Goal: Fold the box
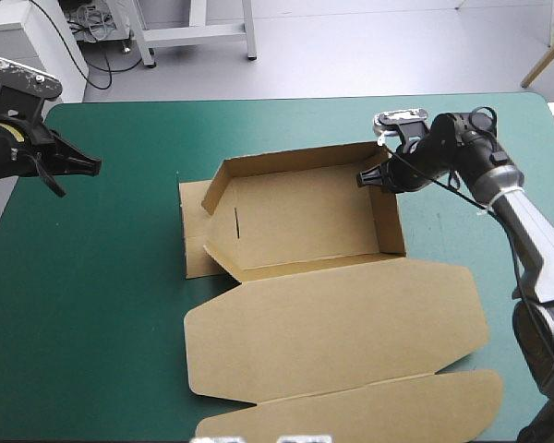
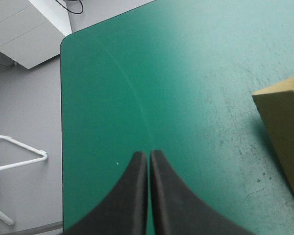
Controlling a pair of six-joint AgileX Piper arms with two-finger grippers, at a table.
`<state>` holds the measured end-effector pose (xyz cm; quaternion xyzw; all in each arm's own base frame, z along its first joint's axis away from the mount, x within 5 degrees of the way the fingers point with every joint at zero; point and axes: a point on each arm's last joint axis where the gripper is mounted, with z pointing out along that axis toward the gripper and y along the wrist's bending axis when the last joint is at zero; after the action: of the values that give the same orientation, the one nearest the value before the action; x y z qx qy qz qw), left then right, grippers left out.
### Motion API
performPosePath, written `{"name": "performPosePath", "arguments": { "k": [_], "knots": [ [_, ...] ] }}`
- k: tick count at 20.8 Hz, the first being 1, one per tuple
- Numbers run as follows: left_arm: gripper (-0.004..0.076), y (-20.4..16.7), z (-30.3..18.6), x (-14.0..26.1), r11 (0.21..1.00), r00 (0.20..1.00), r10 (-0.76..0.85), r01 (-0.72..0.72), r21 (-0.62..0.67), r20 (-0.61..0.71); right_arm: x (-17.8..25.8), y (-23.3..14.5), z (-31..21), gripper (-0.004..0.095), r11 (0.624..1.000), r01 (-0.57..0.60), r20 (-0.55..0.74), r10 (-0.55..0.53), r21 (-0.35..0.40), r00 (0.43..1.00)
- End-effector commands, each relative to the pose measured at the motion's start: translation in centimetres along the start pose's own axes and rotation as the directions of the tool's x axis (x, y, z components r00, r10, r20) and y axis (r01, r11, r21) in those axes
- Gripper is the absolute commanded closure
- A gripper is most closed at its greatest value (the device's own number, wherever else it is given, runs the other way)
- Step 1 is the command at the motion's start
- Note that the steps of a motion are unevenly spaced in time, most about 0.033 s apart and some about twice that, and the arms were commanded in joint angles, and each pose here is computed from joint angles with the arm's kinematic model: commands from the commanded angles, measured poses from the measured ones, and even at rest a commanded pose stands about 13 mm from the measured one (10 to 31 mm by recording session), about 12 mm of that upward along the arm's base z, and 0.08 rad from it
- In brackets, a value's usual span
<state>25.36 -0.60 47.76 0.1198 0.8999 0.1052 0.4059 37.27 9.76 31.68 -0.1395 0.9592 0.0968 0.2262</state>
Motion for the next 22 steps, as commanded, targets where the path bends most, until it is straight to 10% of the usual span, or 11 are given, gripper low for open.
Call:
{"name": "performPosePath", "arguments": {
  "k": [1,6,14,22],
  "knots": [
    [0.0724,0.3,-1.8,-0.6,1.000,0.995,-0.025,0.025,-0.006,0.099,-0.4,-0.2,1.4,0.0926,1.000,0.006,-0.038,-0.006,-0.012,0.999],
    [0.0724,0.2,-1.7,-0.4,1.000,0.997,-0.027,0.027,0.002,0.077,-1.3,-0.2,1.7,0.0808,0.999,0.032,-0.013,-0.032,-0.018,0.999],
    [0.0729,0.2,-1.7,-0.2,1.000,0.998,-0.021,0.022,-0.006,0.051,-2.0,0.5,-3.4,0.0251,0.996,0.090,0.009,-0.090,-0.012,0.996],
    [0.0734,0.4,-1.7,-0.1,1.000,0.999,-0.013,0.015,-0.025,0.045,-0.7,1.8,-11.3,0.0241,0.994,0.111,0.173,-0.110,0.008,0.979]
  ]
}}
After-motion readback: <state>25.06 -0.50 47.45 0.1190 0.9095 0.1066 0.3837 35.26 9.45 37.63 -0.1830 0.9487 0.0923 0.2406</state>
